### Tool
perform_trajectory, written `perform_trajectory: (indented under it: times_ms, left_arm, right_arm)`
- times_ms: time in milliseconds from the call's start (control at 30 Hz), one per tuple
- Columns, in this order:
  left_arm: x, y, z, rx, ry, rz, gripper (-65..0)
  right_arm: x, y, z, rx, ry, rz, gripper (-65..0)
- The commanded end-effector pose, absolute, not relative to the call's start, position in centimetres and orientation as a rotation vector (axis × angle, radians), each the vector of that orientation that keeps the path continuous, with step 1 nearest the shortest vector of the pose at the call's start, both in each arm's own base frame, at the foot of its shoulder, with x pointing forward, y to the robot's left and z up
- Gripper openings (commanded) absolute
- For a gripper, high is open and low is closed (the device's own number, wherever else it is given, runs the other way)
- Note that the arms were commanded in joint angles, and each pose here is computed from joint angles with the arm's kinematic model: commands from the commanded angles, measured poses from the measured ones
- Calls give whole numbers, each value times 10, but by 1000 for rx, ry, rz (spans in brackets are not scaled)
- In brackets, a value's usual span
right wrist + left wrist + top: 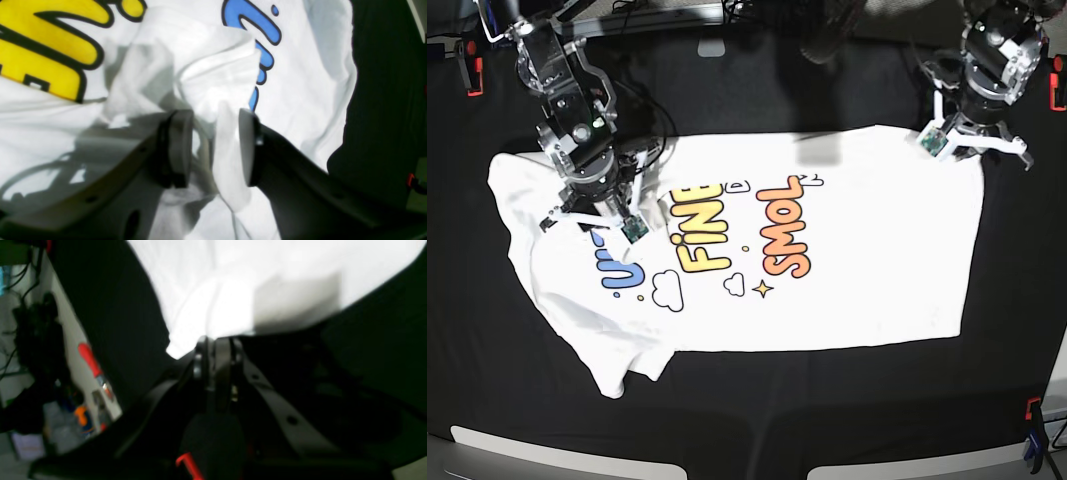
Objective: Layout the t-shirt on the table in an organized manner, then fold the t-shirt properly
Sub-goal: 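Grasp the shirt corner with the left gripper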
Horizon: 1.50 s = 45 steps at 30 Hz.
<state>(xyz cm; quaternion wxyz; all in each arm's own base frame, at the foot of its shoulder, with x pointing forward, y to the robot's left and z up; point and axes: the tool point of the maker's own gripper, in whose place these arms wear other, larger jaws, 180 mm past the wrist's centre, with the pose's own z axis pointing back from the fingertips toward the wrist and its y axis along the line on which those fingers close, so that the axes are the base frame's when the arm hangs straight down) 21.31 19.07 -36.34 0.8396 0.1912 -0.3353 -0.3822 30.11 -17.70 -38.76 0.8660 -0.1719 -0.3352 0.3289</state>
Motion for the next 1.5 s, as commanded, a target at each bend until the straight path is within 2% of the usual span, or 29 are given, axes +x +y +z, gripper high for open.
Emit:
perform_trajectory:
  times_ms: [0, 200, 300, 400, 567, 667, 733, 1000, 1033, 1067, 1100, 1133, 1467]
  left_arm:
    - [220, 188, -352, 405, -760, -804, -650]
    - [219, 182, -352, 359, -775, -790, -650]
    - [219, 182, -352, 359, -775, -790, -650]
    - [219, 182, -353, 360, -771, -789, -650]
    - [216, 188, -356, 375, -733, -780, -650]
    - [215, 189, -357, 379, -722, -777, -472]
    - [215, 189, -357, 378, -727, -778, -430]
    - [216, 187, -356, 373, -737, -781, -432]
    - [217, 186, -355, 371, -743, -783, -450]
    - [217, 186, -355, 369, -748, -783, -508]
    - [217, 186, -355, 370, -748, -783, -600]
    - [217, 186, -355, 370, -747, -784, -650]
    - [231, 196, -329, 554, -805, -868, -650]
  right_arm:
    - [312, -179, -373, -384, -755, 688, -410]
    - [315, -179, -371, -388, -767, 688, -421]
    - [316, -181, -369, -398, -772, 675, -497]
    - [315, -182, -370, -403, -766, 669, -650]
    - [317, -189, -367, -463, -762, 689, -650]
    - [317, -189, -367, -462, -761, 688, -650]
    - [317, -190, -367, -463, -759, 688, -650]
    - [316, -190, -367, -464, -754, 686, -650]
    - [316, -191, -367, -465, -753, 686, -650]
    - [316, -191, -368, -465, -752, 686, -650]
    - [316, -191, -367, -466, -752, 686, -650]
    - [316, -191, -367, -466, -752, 686, -650]
    - [321, -194, -362, -499, -764, 694, -650]
